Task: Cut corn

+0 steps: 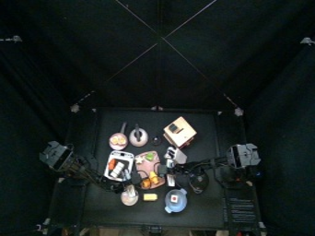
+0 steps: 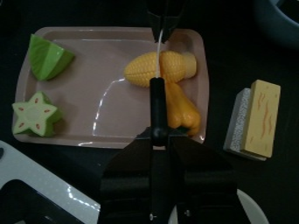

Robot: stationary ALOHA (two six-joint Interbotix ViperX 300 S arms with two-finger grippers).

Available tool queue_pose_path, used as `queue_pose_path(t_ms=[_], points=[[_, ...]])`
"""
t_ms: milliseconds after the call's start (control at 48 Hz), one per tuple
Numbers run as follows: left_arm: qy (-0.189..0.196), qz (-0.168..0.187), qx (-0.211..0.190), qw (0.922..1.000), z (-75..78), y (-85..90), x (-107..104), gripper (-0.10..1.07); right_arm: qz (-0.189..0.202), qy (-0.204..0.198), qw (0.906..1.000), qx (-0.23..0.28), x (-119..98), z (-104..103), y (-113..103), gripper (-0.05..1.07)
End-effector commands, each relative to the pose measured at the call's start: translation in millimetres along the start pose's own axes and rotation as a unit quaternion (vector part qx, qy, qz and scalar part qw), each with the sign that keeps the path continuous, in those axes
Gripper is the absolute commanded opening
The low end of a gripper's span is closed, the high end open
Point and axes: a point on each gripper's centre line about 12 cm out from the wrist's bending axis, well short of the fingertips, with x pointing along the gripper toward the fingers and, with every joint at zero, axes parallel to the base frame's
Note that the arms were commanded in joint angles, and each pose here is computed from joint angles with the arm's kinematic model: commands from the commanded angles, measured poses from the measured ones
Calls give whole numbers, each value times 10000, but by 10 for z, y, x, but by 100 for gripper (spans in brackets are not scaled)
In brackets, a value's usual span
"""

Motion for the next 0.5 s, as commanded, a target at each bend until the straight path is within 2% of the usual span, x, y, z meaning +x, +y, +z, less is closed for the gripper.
queue_pose_path(t_ms=[0, 83, 271, 375, 479], points=[[-123, -81, -53, 9999, 88, -40, -49, 42, 2, -147, 9999, 10, -54, 120, -10, 41], [-168, -101, -21, 9998, 105, -41, -60, 47, 12, -133, 9999, -13, -58, 128, -7, 41], [-235, -81, -41, 9997, 139, -14, -106, 68, 49, -67, 9999, -63, -75, 127, 12, 41], [-328, -98, -48, 9994, 176, 26, -177, 74, 71, -97, 9999, -79, -101, 148, 32, 41], [-444, -231, -23, 9987, 202, 62, -278, 76, 92, -150, 9998, -110, -136, 179, 52, 41]])
